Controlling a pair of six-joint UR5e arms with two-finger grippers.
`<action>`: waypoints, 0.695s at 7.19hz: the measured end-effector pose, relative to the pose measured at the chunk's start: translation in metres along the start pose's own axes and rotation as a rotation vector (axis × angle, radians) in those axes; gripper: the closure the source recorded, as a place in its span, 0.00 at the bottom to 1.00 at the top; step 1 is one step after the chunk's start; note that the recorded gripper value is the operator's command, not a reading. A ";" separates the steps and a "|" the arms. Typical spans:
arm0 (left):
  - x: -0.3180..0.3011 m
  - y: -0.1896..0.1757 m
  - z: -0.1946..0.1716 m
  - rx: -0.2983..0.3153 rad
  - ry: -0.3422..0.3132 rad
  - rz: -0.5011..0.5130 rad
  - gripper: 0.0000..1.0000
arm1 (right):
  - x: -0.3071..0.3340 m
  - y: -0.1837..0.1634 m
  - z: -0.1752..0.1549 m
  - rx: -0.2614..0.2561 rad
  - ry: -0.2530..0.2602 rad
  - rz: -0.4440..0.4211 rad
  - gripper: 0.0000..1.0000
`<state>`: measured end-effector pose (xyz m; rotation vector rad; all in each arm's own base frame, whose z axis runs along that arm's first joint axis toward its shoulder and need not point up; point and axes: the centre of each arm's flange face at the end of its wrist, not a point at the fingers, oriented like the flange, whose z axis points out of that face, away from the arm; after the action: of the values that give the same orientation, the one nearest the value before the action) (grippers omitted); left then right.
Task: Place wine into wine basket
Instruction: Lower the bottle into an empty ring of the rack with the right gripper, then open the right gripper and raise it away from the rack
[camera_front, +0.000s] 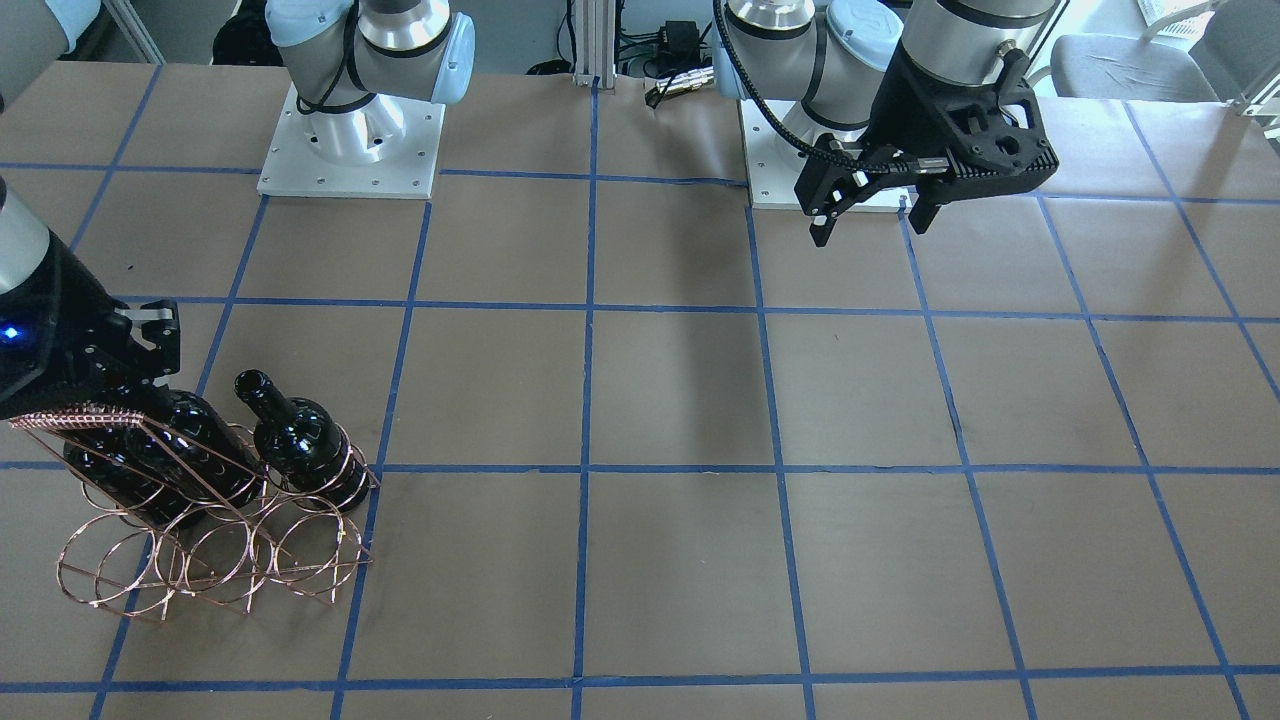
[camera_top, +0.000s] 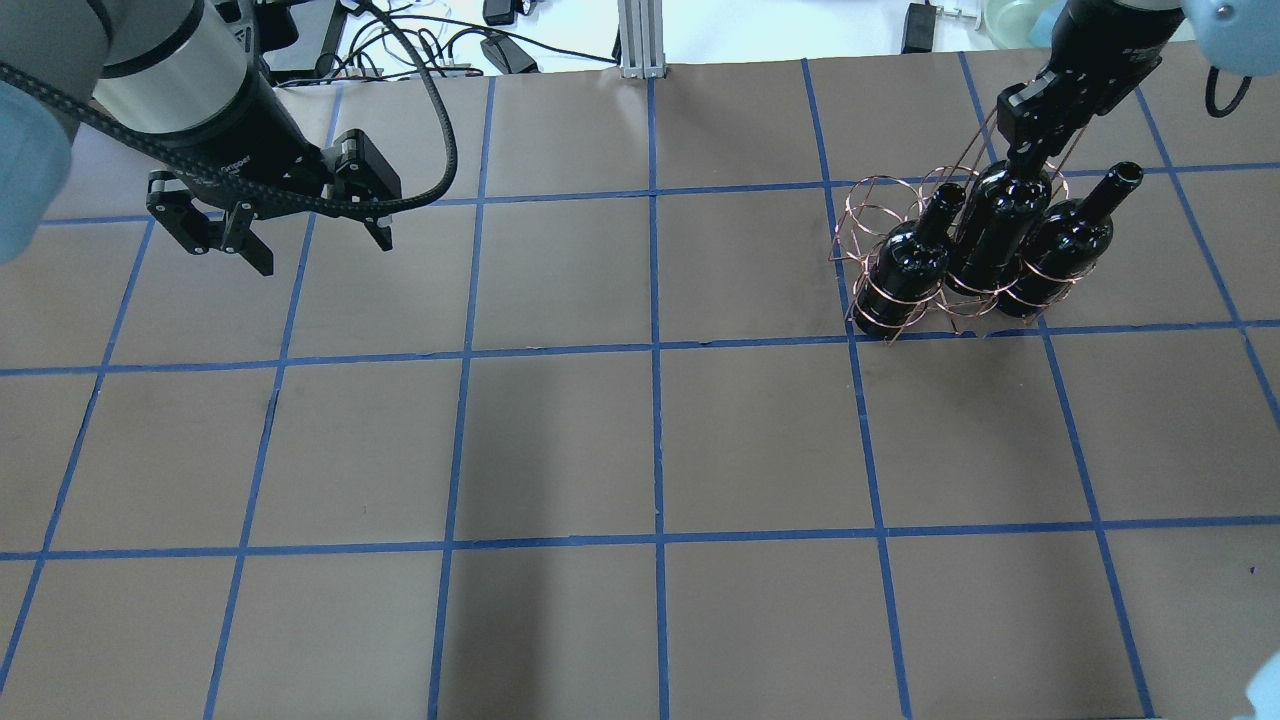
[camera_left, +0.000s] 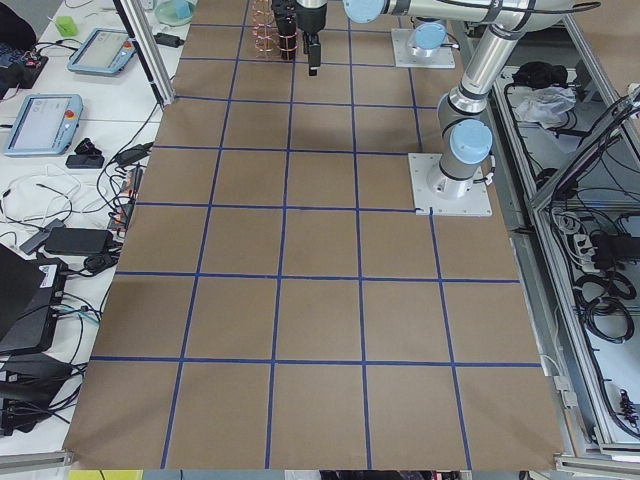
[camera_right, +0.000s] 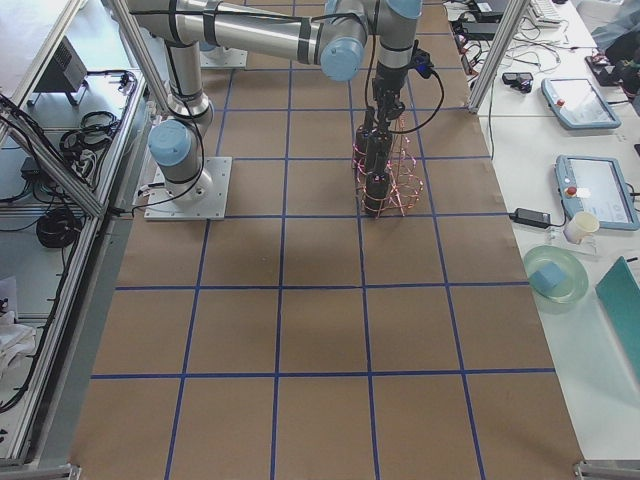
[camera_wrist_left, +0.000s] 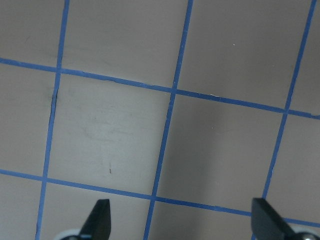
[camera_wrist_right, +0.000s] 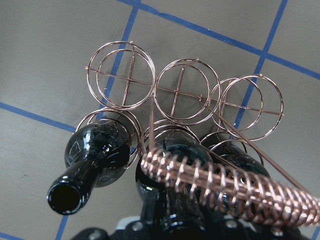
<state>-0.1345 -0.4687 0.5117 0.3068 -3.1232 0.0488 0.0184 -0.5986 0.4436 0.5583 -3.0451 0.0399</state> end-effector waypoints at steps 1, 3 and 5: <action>0.000 0.000 0.000 0.000 0.000 -0.001 0.00 | 0.003 -0.002 0.010 -0.008 -0.005 -0.002 1.00; -0.001 0.000 -0.001 0.002 0.000 -0.002 0.00 | 0.005 -0.002 0.027 -0.032 -0.020 -0.001 1.00; -0.001 0.000 -0.002 0.003 -0.001 -0.003 0.00 | 0.005 -0.001 0.037 -0.046 -0.031 -0.005 0.01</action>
<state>-0.1332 -0.4683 0.5134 0.3109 -3.1238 0.0533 0.0127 -0.6021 0.4070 0.5682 -3.0661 -0.0399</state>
